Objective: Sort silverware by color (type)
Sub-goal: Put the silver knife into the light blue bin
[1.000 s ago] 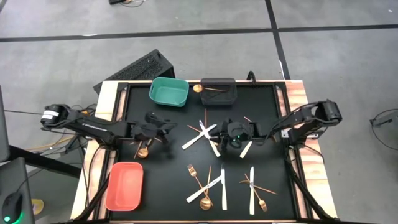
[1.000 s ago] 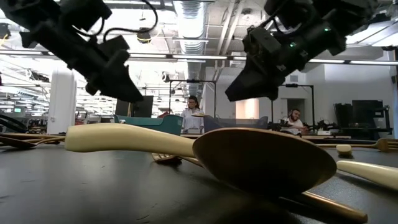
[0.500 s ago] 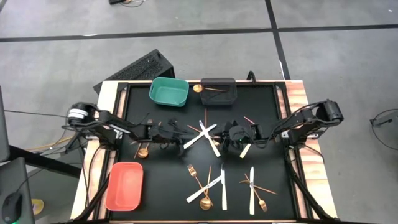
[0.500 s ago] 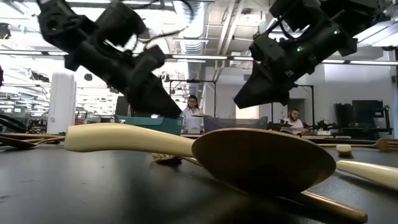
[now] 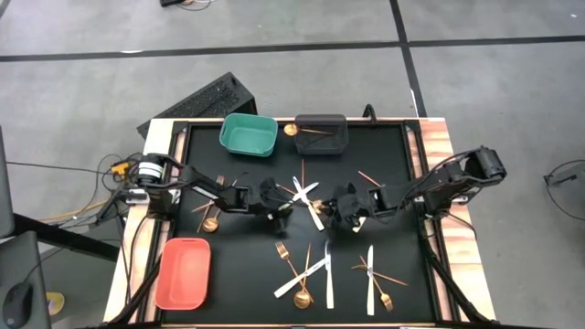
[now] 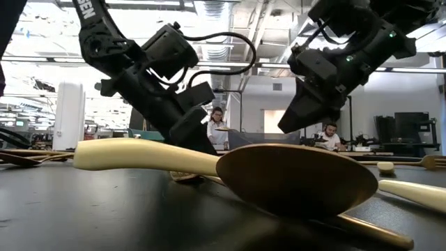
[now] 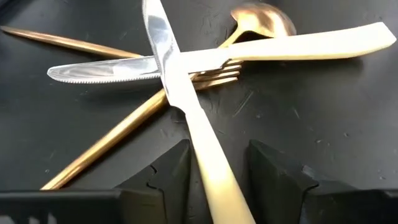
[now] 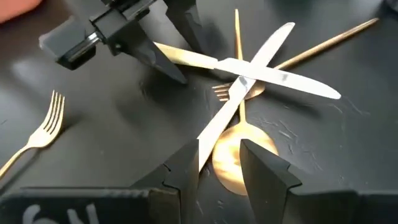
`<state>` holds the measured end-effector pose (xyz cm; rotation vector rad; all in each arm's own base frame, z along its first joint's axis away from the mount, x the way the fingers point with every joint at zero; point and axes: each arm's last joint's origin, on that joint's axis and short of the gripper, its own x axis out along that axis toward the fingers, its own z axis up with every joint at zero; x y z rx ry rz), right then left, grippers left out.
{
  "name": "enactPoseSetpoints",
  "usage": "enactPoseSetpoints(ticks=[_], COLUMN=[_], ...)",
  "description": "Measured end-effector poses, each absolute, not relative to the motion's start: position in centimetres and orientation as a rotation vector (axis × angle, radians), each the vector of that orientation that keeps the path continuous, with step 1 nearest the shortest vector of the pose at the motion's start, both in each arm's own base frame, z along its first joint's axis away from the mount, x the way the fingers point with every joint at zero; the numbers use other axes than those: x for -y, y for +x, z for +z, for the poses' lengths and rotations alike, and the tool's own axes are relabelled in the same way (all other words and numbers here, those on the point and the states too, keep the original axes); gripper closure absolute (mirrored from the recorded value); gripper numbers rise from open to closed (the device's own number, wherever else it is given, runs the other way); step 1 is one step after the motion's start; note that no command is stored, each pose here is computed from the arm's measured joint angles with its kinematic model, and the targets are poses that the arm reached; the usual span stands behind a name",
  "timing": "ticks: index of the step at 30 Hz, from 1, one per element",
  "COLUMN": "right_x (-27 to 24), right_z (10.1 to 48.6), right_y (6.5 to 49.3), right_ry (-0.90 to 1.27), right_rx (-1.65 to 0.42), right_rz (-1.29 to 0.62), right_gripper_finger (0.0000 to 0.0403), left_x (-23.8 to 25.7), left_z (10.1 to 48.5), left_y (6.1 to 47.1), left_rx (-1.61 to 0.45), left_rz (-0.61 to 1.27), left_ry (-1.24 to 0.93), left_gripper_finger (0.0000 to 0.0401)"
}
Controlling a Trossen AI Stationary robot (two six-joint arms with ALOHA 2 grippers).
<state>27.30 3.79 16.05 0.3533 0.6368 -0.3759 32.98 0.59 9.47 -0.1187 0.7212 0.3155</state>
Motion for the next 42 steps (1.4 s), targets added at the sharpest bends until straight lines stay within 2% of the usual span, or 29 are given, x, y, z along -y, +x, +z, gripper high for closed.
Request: enactPoseSetpoints(ticks=[7, 13, 19, 22, 27, 31, 35, 38, 42], right_x=[-4.6, -4.7, -5.7, -6.4, -7.1, -7.8, -8.4, -8.6, -8.2], right_z=[16.0, 16.7, 18.1, 18.2, 17.8, 17.3, 17.3, 17.3, 17.3], right_y=[27.1, 26.4, 25.7, 25.3, 24.6, 23.9, 23.6, 23.5, 23.7], right_ry=[0.338, 0.331, 0.292, 0.271, 0.289, 0.318, 0.333, 0.328, 0.329], right_rx=[-0.653, -0.661, -0.584, -0.578, -0.596, -0.624, -0.626, -0.618, -0.616], right_rz=[-0.358, -0.352, -0.384, -0.407, -0.453, -0.483, -0.483, -0.484, -0.498], right_gripper_finger=[0.0275, 0.0286, 0.0286, 0.0286, 0.0286, 0.0286, 0.0286, 0.0286, 0.0286], left_x=[-0.7, -1.0, -3.2, -6.0, -10.0, -11.4, -11.8, -11.9, -11.8], left_z=[10.0, 13.6, 18.7, 20.9, 23.5, 24.4, 23.7, 22.8, 21.7], left_y=[32.6, 30.5, 26.6, 24.9, 22.5, 21.2, 20.8, 21.2, 22.0], left_rx=[-0.745, -0.833, -0.946, -0.984, -0.953, -0.888, -0.89, -0.92, -0.914], left_rz=[0.328, 0.329, 0.576, 0.698, 0.757, 0.644, 0.481, 0.423, 0.306], left_ry=[-0.087, 0.05, 0.455, 0.561, 0.555, 0.472, 0.384, 0.352, 0.291], left_gripper_finger=[0.0362, 0.0361, 0.0325, 0.0333, 0.0363, 0.0382, 0.0384, 0.0368, 0.0328])
